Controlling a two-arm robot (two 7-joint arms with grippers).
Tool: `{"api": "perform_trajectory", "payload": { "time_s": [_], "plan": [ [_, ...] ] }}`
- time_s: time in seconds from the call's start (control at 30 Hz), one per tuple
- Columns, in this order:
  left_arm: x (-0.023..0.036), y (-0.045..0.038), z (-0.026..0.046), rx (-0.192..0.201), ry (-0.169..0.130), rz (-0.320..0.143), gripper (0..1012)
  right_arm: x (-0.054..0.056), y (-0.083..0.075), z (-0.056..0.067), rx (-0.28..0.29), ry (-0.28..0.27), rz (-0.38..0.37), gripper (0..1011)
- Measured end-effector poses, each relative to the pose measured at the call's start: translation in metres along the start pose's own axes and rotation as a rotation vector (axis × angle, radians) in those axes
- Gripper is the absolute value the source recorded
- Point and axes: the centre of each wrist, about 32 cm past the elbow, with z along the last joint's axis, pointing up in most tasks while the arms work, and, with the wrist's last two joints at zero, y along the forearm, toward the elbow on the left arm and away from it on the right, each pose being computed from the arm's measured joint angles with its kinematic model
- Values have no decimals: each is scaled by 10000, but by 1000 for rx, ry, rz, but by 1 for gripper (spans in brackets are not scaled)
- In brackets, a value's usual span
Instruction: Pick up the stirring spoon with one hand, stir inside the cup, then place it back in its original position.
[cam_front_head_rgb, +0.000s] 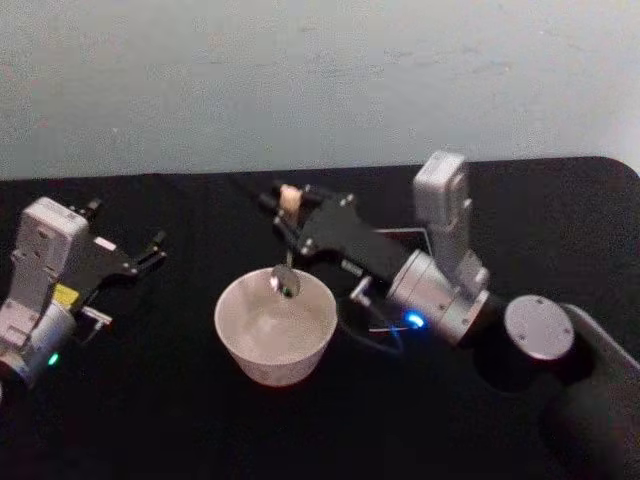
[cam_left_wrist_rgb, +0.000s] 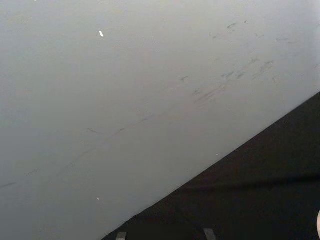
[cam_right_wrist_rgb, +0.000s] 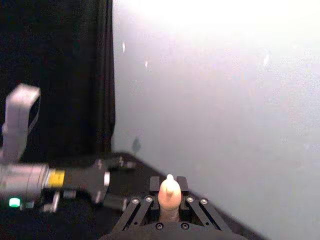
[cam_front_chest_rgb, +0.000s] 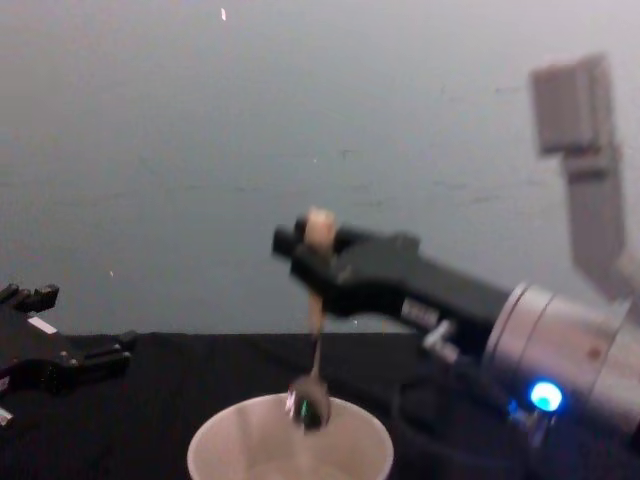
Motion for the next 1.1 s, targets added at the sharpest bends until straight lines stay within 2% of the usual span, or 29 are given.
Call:
{"api": "perform_trajectory", "payload": {
  "time_s": [0.17, 0.3, 0.6, 0.8, 0.93, 1.1],
  "plan": [
    [0, 0, 0, 0, 0, 0, 1001, 80, -50, 223, 79, -3, -12, 210],
    [0, 0, 0, 0, 0, 0, 1001, 153, -152, 430, 139, -14, -30, 210],
    [0, 0, 0, 0, 0, 0, 1001, 260, -414, 723, 194, -52, -86, 210],
    [0, 0, 0, 0, 0, 0, 1001, 284, -577, 788, 193, -68, -126, 210],
    [0, 0, 0, 0, 0, 0, 1001, 284, -632, 762, 174, -68, -147, 210],
    [0, 0, 0, 0, 0, 0, 1002, 291, -694, 662, 127, -63, -186, 210]
  ]
}}
